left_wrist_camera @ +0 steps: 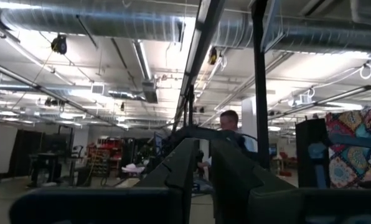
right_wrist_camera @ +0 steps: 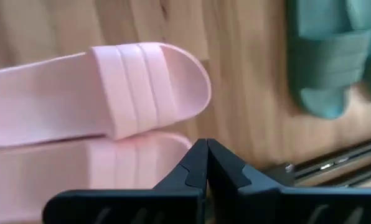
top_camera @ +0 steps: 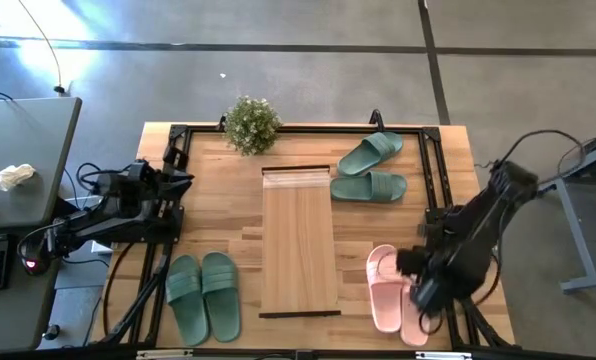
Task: Pick and place slides into the shelf
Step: Put the left pink slide under the shelf
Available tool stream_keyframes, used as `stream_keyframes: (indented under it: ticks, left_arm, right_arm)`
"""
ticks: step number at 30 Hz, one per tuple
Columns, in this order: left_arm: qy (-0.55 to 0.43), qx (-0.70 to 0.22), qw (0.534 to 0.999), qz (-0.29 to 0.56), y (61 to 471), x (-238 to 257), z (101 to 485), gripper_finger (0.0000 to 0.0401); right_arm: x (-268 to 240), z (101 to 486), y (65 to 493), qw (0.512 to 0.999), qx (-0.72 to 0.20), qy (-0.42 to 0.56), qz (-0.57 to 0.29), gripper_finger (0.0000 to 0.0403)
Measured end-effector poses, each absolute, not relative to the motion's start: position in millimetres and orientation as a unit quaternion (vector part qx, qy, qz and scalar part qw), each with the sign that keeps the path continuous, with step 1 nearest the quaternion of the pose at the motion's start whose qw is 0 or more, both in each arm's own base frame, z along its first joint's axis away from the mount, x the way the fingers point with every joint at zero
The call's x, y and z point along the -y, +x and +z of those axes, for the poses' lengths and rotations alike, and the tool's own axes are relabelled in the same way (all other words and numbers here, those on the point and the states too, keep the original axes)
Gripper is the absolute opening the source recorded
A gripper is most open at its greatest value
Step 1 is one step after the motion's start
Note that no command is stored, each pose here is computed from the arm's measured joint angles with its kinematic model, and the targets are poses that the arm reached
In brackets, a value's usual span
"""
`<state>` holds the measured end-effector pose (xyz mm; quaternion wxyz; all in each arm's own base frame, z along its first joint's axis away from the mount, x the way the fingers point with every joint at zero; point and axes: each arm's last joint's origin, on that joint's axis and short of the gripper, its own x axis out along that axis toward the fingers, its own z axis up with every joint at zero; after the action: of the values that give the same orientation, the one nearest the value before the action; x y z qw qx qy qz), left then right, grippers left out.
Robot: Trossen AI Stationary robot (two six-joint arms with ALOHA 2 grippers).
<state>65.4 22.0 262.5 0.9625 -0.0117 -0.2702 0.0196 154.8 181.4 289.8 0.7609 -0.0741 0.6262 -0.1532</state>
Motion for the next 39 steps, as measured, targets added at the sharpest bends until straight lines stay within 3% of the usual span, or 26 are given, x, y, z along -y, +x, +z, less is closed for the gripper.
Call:
stream_keyframes:
  ticks: [5, 11, 18, 26, 31, 39]
  left_arm:
    - [-0.015, 0.264, 0.964, 0.021, 66, -22, 261, 0.0046]
    - [-0.018, 0.257, 0.966, 0.022, 67, -23, 260, 0.0046]
    - [-0.026, 0.245, 0.969, 0.024, 68, -23, 258, 0.0046]
    - [-0.033, 0.229, 0.972, 0.026, 69, -24, 255, 0.0046]
    - [-0.036, 0.223, 0.974, 0.027, 70, -24, 254, 0.0046]
    - [-0.043, 0.209, 0.976, 0.029, 71, -25, 251, 0.0046]
  right_arm:
    - [-211, 248, 164, 0.724, -0.646, -0.166, -0.175, 0.0]
    - [-239, 213, 167, 0.724, -0.648, -0.143, -0.19, 0.0002]
    - [-257, 208, 162, 0.77, -0.607, -0.1, -0.17, 0.0063]
    - [-262, 208, 161, 0.78, -0.596, -0.148, -0.121, 0.0151]
    - [-263, 200, 170, 0.78, -0.578, -0.219, -0.097, 0.0161]
    - [-258, 173, 185, 0.738, -0.604, -0.278, -0.119, 0.0161]
